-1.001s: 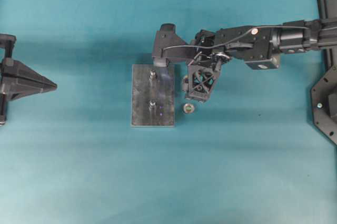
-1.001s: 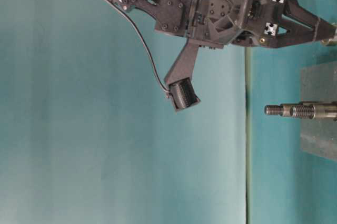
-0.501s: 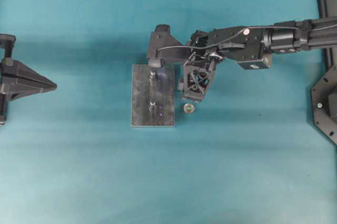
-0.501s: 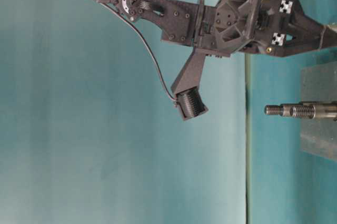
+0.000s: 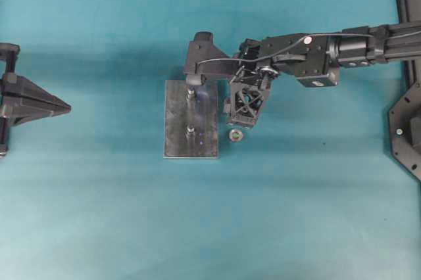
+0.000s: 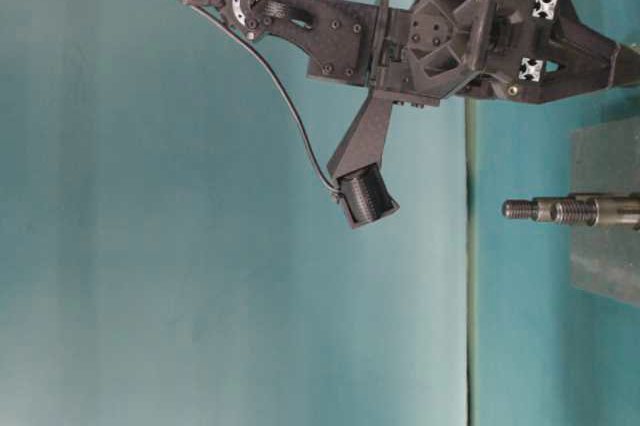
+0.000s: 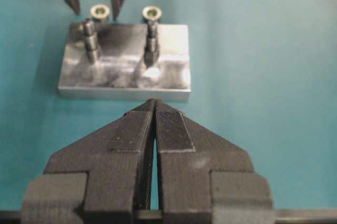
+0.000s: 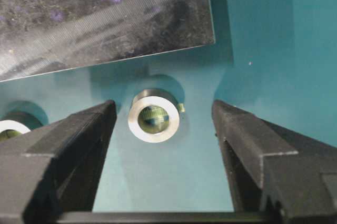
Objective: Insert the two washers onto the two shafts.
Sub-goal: 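Lower the right gripper over the upper washer and close on it, then carry the washer left and align it above the upper shaft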
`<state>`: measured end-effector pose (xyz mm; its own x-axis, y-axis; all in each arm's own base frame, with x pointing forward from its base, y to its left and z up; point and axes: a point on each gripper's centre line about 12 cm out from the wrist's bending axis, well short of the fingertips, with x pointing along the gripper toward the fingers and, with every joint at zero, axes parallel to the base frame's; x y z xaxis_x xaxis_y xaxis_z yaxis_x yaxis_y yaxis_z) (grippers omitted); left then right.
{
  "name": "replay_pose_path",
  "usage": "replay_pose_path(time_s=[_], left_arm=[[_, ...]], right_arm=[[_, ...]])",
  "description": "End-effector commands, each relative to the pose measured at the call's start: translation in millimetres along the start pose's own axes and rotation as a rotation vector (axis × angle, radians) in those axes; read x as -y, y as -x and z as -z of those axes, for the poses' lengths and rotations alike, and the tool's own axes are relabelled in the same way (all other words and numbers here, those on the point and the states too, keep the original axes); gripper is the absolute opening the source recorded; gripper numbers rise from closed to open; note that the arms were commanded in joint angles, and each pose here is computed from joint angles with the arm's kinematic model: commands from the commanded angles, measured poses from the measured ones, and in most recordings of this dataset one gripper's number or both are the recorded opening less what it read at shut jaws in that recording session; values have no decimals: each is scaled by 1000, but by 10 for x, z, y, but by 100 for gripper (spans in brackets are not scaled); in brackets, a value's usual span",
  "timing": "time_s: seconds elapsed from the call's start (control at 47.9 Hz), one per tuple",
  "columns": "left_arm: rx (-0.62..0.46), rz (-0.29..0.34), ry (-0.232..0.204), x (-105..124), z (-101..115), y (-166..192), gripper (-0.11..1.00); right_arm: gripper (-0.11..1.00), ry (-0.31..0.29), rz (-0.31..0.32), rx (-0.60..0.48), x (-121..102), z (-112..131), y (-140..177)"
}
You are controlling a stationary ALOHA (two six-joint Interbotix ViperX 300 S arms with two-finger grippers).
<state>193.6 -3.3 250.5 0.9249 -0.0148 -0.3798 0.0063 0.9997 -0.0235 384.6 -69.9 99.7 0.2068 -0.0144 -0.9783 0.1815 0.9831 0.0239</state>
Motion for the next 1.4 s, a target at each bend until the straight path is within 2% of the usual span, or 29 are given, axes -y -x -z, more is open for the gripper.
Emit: replay_pose_path(time_s=[0.0,0.063,0.167,0.23,0.396,0.522,0.647,0.855,1.085,1.377], left_arm=[[11,-1,1,-2,-44,-2,0],[12,-1,2,-2,-46,1,0],[12,-1,2,-2,-46,1,0],[12,-1,1,-2,-46,1,0],[12,-1,2,-2,-46,1,0],[11,-1,4,-2,-44,-2,0],[9,-1,2,-2,-42,-5,0],[6,-1,5,-2,-33,-9,0],[8,-1,5,-2,-35,-6,0],[-3,-1,5,-3,5,-14,0]], right_arm=[[70,14,-3,32,-35,-67,85],[61,21,-5,32,-59,-67,84],[40,27,-7,33,-89,-67,90],[33,30,-7,32,-102,-65,89],[33,29,-7,47,-103,-97,164],[33,24,-5,67,-67,-208,381],[33,25,-4,41,-37,-300,578],[33,66,-8,24,-67,-532,812],[33,103,-9,60,-113,-777,903],[33,127,-11,66,-172,-890,887]])
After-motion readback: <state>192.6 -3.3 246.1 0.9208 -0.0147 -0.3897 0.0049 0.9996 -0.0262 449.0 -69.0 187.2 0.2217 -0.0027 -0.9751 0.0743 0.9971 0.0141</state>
